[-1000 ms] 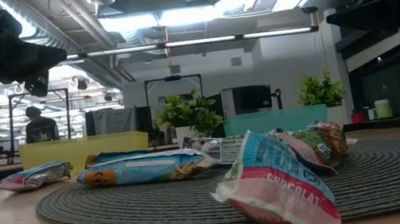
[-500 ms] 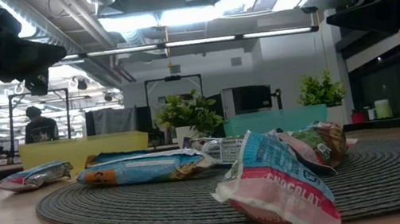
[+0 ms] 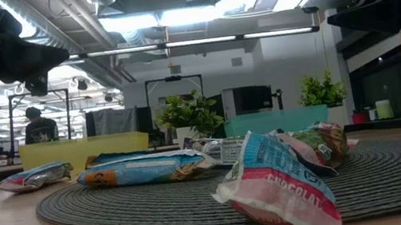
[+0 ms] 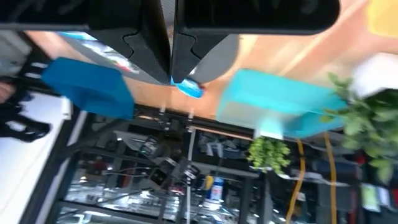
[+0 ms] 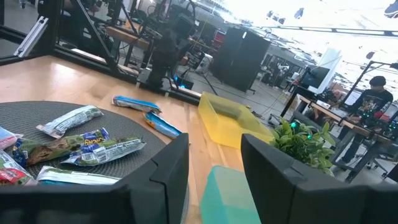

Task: Pick and place Granola Bars by type
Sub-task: Put the red granola bar into the yellow bin

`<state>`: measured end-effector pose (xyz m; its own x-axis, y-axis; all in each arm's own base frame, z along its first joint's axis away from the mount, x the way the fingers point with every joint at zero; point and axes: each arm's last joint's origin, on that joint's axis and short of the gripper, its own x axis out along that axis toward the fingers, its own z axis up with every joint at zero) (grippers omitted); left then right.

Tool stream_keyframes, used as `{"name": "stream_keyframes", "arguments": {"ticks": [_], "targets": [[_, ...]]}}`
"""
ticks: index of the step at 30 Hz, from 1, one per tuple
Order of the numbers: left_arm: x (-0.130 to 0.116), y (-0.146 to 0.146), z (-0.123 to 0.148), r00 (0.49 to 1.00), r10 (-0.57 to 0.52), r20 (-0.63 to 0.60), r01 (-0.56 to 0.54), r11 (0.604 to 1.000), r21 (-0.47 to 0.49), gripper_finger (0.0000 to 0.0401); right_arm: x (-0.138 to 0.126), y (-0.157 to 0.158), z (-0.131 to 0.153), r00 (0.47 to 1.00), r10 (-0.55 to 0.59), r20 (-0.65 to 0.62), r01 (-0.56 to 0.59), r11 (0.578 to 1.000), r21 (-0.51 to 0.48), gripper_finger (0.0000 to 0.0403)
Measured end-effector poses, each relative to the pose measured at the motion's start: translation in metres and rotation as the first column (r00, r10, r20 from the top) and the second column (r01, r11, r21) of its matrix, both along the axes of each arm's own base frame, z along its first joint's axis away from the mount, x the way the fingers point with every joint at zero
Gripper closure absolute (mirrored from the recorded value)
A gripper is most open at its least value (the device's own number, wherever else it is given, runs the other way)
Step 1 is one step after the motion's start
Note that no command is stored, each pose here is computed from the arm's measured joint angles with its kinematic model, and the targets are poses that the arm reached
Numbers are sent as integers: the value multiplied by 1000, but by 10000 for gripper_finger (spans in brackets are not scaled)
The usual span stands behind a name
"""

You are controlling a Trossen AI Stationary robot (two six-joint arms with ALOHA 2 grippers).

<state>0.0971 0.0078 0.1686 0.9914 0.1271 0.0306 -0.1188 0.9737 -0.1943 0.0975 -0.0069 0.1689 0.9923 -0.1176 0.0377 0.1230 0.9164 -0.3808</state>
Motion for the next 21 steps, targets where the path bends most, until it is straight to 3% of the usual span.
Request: {"name": "stream_keyframes", "arguments": {"ticks": [7, 13, 21], "targets": [[-1, 4, 1, 992, 127, 8, -127, 991, 53, 393, 0, 0, 0, 1000, 1, 2, -1, 1000, 20, 253], [-1, 3, 1, 993, 118, 1, -118, 988, 104, 393, 0, 0, 0, 1000, 0, 1, 0, 1000, -7, 253], [0, 4, 1, 992, 128, -9, -126, 987, 99, 393, 0, 0, 1, 1000, -3, 0, 3, 998, -60, 253]]}}
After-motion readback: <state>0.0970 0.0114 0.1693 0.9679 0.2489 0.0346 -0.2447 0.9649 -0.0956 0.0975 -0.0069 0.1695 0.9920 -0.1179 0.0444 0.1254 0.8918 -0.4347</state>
